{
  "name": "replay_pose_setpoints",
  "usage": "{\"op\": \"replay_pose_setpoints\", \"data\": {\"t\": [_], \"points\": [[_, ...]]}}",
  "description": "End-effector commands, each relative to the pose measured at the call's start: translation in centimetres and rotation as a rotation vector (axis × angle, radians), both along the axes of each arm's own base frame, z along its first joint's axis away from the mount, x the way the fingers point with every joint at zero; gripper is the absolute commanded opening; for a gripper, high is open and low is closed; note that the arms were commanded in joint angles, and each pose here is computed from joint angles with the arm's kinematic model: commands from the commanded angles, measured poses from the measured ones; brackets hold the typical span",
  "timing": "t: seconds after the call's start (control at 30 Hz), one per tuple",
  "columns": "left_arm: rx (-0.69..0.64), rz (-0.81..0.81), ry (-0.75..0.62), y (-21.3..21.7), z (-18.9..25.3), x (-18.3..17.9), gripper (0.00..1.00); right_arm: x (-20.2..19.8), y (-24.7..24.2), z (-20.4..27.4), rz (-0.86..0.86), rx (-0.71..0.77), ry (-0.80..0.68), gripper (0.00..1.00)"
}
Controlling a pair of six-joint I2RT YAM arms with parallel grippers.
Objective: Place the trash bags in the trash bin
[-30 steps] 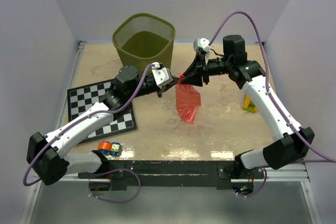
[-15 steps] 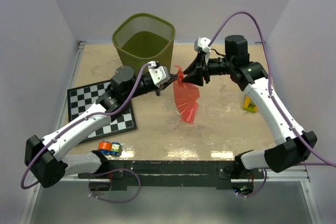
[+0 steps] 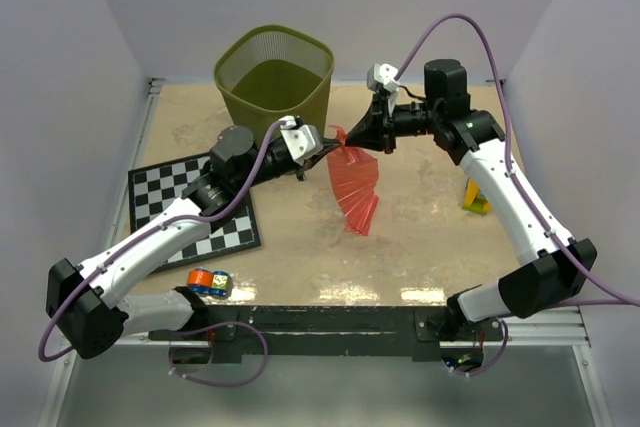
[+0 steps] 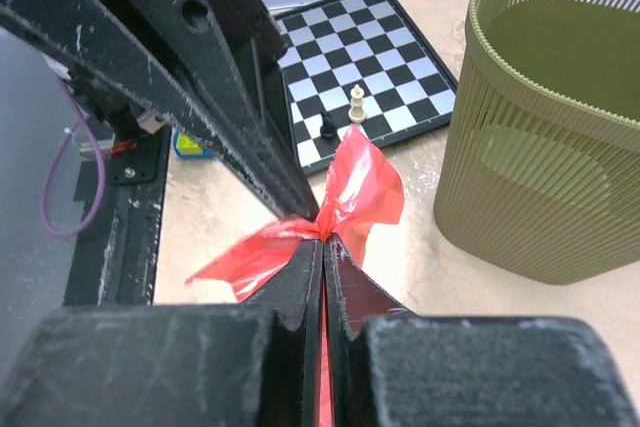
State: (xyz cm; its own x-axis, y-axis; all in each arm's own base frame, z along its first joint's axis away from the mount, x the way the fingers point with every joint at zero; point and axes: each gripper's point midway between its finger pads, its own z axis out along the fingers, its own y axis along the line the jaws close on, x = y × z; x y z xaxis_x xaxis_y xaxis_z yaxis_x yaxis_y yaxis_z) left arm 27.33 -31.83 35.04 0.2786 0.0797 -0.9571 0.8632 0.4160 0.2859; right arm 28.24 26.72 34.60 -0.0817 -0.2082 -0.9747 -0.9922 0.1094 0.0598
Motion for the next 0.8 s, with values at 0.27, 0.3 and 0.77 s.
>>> {"op": "replay_pose_setpoints", "data": {"t": [0.27,0.3,0.77], "points": [[-0.037,0.036,-0.072,1.2,2.2,-0.2,0.0,-1.3,-1.3,2.1,0.013,-0.011,-0.108,0.0],[-0.045,0.024,-0.067,1.0,2.4,-0.3,0.0,-1.4,-1.2,2.2,0.02,-0.007,-0.107,0.0],[-0.081,-0.083,-0.022,-1.5,3.2,-0.4,0.34,-2.6,-0.5,2.1,0.087,-0.007,-0.132,0.07]]}}
